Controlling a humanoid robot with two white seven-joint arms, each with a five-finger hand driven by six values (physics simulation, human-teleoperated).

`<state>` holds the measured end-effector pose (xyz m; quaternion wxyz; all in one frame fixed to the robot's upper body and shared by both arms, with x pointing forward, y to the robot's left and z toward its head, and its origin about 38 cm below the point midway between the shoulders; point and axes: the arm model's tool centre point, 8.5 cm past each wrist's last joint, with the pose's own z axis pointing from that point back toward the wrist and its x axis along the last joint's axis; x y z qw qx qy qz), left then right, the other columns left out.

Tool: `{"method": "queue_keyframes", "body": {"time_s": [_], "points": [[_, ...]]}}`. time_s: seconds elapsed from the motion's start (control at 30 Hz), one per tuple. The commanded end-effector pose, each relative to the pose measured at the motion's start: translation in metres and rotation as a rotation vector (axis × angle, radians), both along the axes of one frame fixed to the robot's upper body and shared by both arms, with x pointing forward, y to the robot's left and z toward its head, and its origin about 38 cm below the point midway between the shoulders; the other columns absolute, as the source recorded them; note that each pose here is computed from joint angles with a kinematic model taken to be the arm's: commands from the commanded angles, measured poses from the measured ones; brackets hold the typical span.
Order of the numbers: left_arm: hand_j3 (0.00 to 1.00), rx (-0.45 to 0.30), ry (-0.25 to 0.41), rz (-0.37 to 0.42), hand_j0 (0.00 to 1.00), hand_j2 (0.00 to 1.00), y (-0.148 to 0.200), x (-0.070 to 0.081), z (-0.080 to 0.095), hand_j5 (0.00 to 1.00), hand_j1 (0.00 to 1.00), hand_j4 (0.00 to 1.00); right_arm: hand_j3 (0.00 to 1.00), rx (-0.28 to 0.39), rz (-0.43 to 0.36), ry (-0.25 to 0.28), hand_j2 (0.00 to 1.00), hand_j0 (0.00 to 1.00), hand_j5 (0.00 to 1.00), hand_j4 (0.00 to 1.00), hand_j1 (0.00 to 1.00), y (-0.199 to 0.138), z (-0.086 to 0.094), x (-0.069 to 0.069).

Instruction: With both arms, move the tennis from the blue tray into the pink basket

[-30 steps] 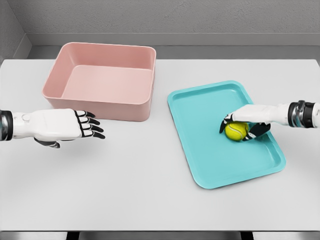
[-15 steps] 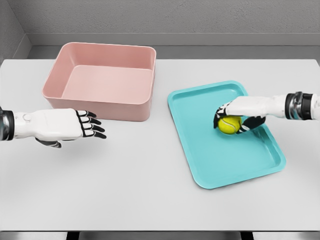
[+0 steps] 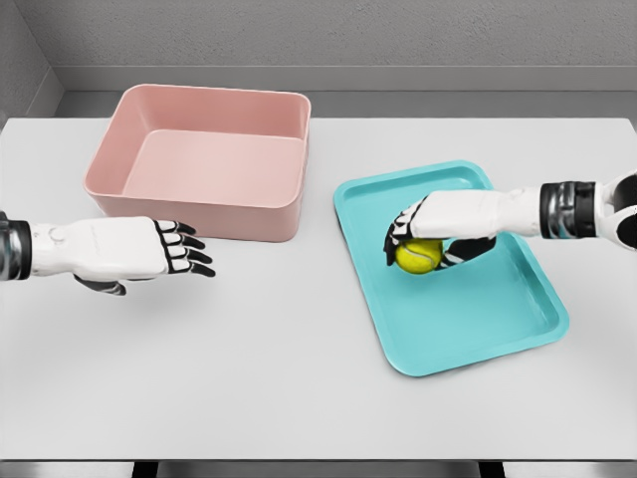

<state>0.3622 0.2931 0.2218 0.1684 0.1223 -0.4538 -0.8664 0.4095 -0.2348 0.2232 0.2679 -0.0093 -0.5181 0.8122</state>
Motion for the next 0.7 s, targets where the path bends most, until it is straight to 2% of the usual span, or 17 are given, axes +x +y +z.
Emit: {"method": "queue_keyframes", "body": {"time_s": [0.0,0.1,0.13,0.4,0.53,0.67], "points": [[1.00,-0.021,0.007,-0.003,1.00,1.00,-0.004,0.000,0.000,1.00,1.00,1.00,0.61,0.023,0.031,-0.003,0.61,0.61,0.61,0.61,0.61,0.013,0.003,-0.003],[1.00,-0.042,0.017,-0.002,1.00,1.00,-0.005,0.000,0.001,1.00,1.00,1.00,0.61,0.045,0.065,-0.007,0.61,0.61,0.61,0.61,0.61,0.028,0.005,-0.006],[1.00,-0.069,0.004,-0.004,1.00,1.00,-0.007,0.001,0.003,1.00,1.00,1.00,0.61,0.052,0.075,-0.006,0.61,0.61,0.61,0.61,0.61,0.032,0.005,-0.006],[1.00,-0.063,0.007,0.003,1.00,1.00,-0.003,-0.001,0.003,1.00,1.00,1.00,0.61,0.113,0.169,0.016,0.61,0.61,0.61,0.61,0.61,0.085,-0.001,-0.011],[1.00,-0.044,0.008,0.013,1.00,1.00,0.003,-0.002,0.003,1.00,1.00,1.00,0.61,0.126,0.195,0.048,0.61,0.61,0.61,0.61,0.61,0.104,-0.011,-0.014],[1.00,-0.031,0.007,0.022,1.00,1.00,0.009,-0.002,0.004,1.00,1.00,1.00,0.61,0.128,0.193,0.091,0.61,0.61,0.61,0.61,0.61,0.119,-0.028,-0.008]]}}
